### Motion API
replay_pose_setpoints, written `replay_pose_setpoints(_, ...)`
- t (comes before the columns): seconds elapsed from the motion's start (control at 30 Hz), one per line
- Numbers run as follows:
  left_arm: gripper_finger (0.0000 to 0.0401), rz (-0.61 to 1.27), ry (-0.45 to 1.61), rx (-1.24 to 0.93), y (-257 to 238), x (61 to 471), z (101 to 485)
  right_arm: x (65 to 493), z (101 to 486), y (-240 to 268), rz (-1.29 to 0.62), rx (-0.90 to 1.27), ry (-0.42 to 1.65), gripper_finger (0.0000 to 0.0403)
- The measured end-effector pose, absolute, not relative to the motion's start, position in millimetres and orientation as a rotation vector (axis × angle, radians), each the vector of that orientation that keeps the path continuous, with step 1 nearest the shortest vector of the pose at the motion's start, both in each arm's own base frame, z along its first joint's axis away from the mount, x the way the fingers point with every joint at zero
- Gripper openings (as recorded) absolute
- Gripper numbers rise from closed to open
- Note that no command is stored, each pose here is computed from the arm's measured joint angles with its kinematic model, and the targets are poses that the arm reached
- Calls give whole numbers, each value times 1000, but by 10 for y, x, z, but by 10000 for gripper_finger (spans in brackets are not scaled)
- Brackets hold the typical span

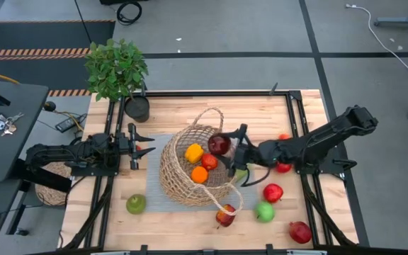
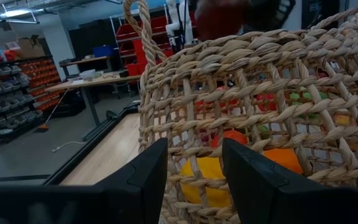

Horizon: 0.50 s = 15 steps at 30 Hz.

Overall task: Build produce basket
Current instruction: Put the dark red apple into the brown basket

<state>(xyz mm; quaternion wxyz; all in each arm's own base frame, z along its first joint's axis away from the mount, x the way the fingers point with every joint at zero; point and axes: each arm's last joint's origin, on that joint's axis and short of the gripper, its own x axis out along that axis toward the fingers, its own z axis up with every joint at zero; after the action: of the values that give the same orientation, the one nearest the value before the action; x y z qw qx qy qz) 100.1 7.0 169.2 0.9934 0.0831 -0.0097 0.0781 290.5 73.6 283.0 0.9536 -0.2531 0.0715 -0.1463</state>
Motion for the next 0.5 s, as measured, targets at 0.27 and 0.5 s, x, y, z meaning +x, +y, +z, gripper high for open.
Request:
replay_pose_setpoints(0.27,160,157,-19,167,70,1001,1693,3191,2645,695,-296,-533,216,334)
replay_pose_setpoints(0.5,160,157,-21,166,70,1001,1694,3594,2704,729,-283,-586,337,334)
